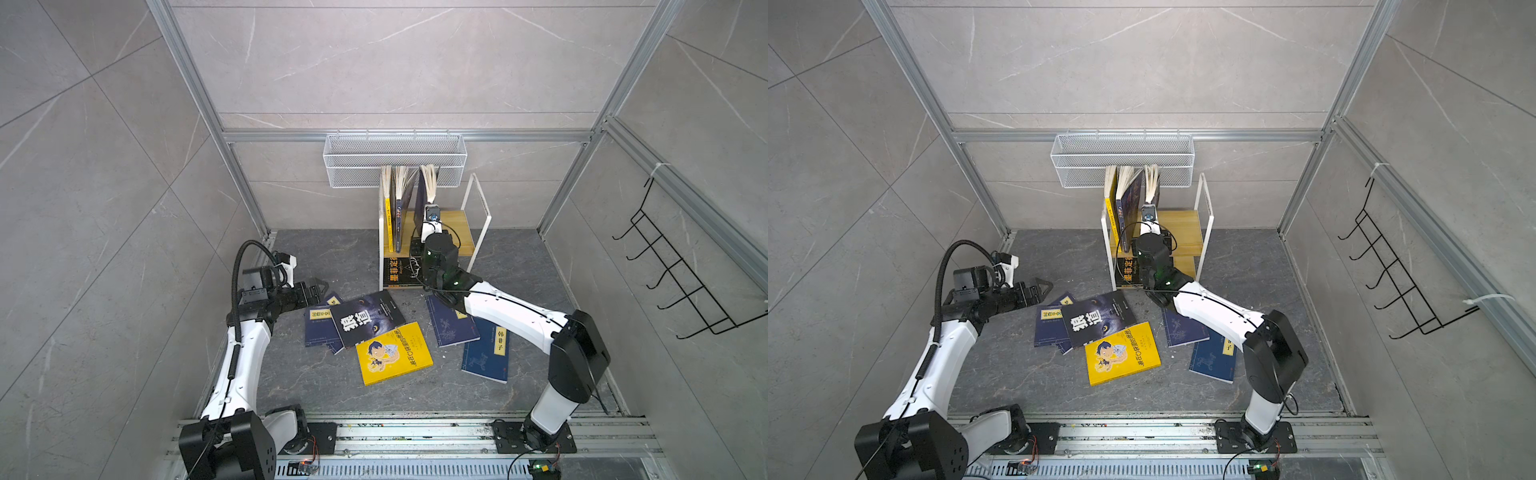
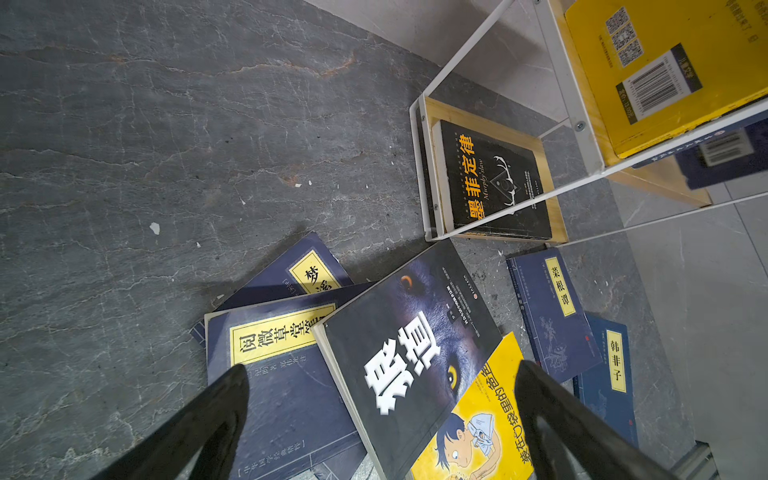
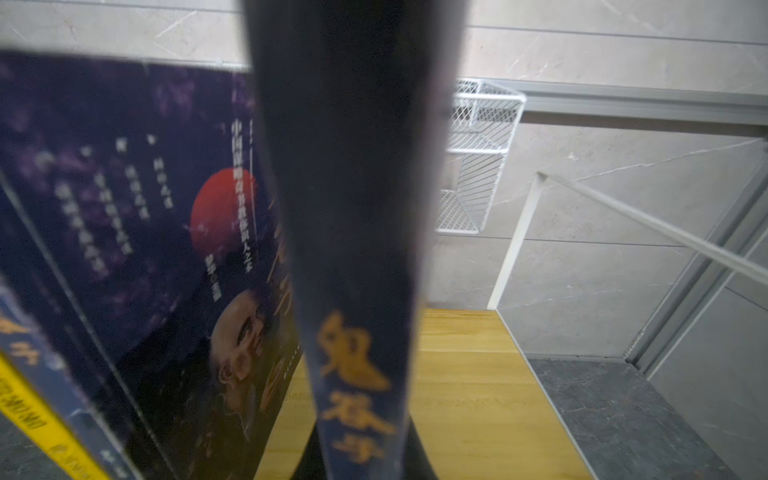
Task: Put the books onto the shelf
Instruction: 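Carry the purple book with the right gripper onto the wooden shelf, then stand the purple book beside the other purple book, open right gripper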
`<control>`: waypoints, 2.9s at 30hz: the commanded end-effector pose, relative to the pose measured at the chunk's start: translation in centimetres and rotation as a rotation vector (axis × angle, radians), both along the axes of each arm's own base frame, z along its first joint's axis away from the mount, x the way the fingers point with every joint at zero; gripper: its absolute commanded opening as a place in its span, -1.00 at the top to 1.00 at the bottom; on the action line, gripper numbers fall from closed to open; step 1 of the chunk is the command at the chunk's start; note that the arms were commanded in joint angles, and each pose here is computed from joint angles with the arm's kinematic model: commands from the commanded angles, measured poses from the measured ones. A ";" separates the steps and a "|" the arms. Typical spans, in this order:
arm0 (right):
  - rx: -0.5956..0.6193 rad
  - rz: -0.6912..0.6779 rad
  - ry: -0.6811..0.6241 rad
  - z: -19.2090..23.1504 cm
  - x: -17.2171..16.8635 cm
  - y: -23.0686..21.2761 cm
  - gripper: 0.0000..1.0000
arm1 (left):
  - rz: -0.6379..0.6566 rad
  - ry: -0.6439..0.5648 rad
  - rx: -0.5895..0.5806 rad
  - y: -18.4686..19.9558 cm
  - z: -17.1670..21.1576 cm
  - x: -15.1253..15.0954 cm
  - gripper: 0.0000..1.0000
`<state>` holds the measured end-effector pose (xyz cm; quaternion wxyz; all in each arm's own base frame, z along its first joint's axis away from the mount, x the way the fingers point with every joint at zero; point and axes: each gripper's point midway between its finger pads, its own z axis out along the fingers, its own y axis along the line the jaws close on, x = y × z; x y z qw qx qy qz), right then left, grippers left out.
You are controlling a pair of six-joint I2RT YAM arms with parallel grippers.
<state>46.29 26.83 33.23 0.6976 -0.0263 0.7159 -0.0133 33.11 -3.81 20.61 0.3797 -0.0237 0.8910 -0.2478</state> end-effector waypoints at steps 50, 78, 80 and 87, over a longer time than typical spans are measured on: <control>-0.349 0.250 -0.021 -2.5 0.3 5.8 0.13 | -0.020 -0.091 -0.003 -0.1 2.3 -0.4 -0.99; -0.014 0.549 -0.145 7.4 -5.1 7.1 -0.99 | -0.017 -0.111 -0.017 -0.1 2.9 -0.6 -0.99; -0.005 0.527 -0.147 7.5 -4.6 5.9 -0.99 | -0.021 -0.112 -0.020 -0.2 2.8 -0.6 -0.99; 0.140 0.441 -0.077 7.3 -1.1 -0.8 -0.82 | -0.026 -0.108 -0.024 -0.3 2.7 -0.5 -0.99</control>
